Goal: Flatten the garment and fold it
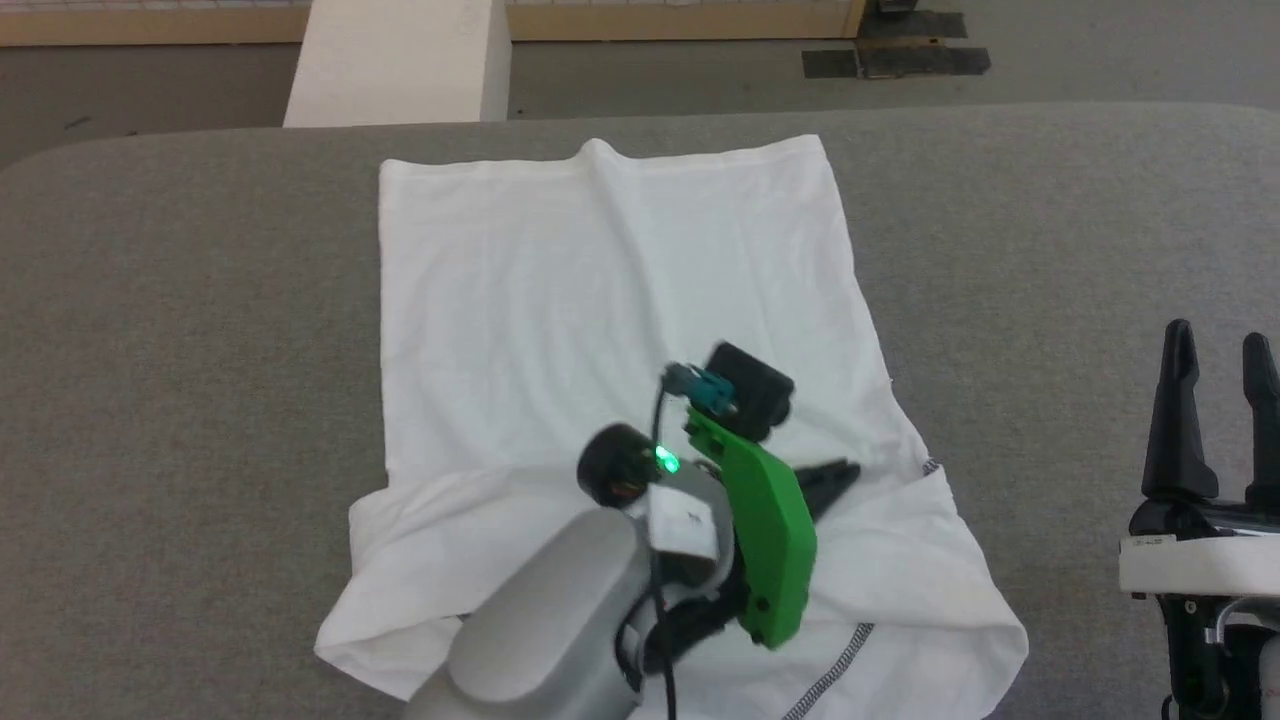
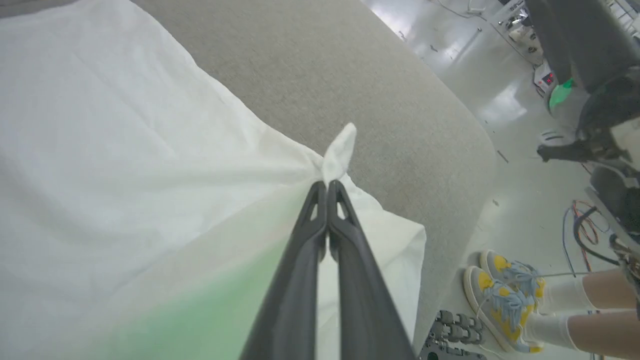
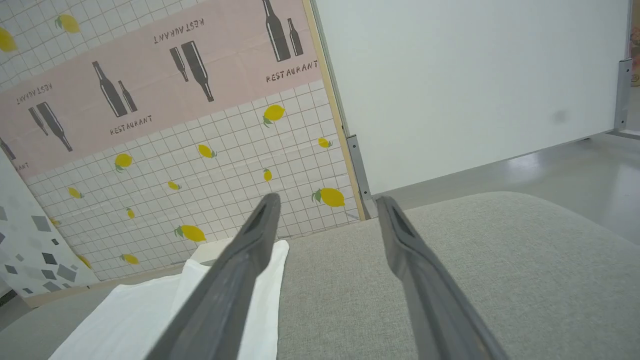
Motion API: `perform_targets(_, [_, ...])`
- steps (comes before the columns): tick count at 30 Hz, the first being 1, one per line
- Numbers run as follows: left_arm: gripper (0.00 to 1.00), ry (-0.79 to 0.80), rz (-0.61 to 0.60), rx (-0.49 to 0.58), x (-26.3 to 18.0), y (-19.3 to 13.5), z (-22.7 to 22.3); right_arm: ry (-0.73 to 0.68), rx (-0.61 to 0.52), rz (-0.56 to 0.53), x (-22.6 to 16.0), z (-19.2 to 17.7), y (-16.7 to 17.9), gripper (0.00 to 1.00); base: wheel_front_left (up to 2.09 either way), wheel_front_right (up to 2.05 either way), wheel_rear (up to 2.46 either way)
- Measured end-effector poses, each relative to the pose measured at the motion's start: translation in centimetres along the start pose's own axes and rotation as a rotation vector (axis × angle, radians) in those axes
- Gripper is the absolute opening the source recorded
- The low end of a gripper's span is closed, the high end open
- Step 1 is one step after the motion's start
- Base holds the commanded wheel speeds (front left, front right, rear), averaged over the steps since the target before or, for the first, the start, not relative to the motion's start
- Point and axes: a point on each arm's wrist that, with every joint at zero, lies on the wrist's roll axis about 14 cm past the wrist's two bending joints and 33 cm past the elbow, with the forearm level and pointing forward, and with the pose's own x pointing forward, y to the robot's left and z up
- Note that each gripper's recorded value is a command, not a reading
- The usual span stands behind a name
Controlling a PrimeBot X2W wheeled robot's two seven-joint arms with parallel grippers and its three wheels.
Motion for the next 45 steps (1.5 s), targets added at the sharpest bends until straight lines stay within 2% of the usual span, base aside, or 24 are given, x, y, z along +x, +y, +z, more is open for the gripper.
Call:
perform_targets(8, [0.00,0.321,-0.113,0.006,1.9,-3.0,-9.3,0.006,-0.021,-0.067,-0.9,-0.3,-2.3,1.00,0.00,0.00,0.00])
perform_targets(9, [0.33,0.353,-0.120,-0.017,1.8,-3.1,-10.0,0.009,-0.022,-0.070,-0.9,-0.4,-2.4,1.00,0.00,0.00,0.00])
perform_targets(10, [1.00,0.374,-0.125,-0.041,1.7,-3.2,-10.5,0.012,-0.021,-0.070,-0.8,-0.5,-2.4,1.00,0.00,0.00,0.00])
perform_targets(12, [1.00,0.377,-0.128,-0.071,1.5,-3.3,-10.5,0.014,-0.017,-0.064,-0.7,-0.7,-2.2,1.00,0.00,0.00,0.00])
perform_targets(15, [1.00,0.289,-0.142,-0.159,1.3,-3.5,-8.1,0.016,-0.005,-0.039,-0.4,-0.9,-1.3,1.00,0.00,0.00,0.00])
perform_targets(17, [1.00,0.150,-0.136,-0.235,1.2,-3.0,-4.7,0.016,0.000,-0.024,-0.2,-1.0,-0.8,1.00,0.00,0.00,0.00])
perform_targets(20, [1.00,-0.122,-0.039,-0.257,0.0,0.3,1.6,0.017,0.008,0.001,0.2,-1.1,0.1,1.00,0.00,0.00,0.00])
perform_targets(22, [1.00,-0.332,0.080,-0.228,-2.3,3.9,5.9,0.021,0.014,0.020,0.4,-1.1,0.8,1.00,0.00,0.00,0.00])
perform_targets(24, [1.00,-0.491,0.265,-0.125,-5.8,8.6,8.9,0.041,0.020,0.038,0.5,-1.3,1.4,1.00,0.00,0.00,0.00])
perform_targets(28, [1.00,-0.673,0.530,0.038,-12.5,14.4,10.9,0.106,0.027,0.061,0.3,-2.2,2.3,1.00,0.00,0.00,0.00])
perform_targets(31, [1.00,-0.740,0.677,0.162,-16.2,16.8,10.8,0.167,0.021,0.075,0.3,-3.2,2.7,1.00,0.00,0.00,0.00])
perform_targets(35, [1.00,-0.778,0.796,0.166,-18.8,18.6,9.8,0.257,0.016,0.091,1.5,-4.5,3.4,1.00,0.00,0.00,0.00])
perform_targets(38, [1.00,-0.832,0.829,0.173,-19.9,18.6,10.1,0.264,0.018,0.101,4.6,-3.8,4.0,1.00,0.00,0.00,0.00])
perform_targets(41, [1.00,-0.841,0.850,0.172,-20.1,19.0,9.5,0.358,-0.005,0.106,7.9,-4.9,4.5,1.00,0.00,0.00,0.00])
perform_targets(45, [1.00,-0.829,0.853,0.189,-19.4,19.8,9.0,0.503,-0.120,0.148,12.4,-6.8,5.7,1.00,0.00,0.00,0.00])
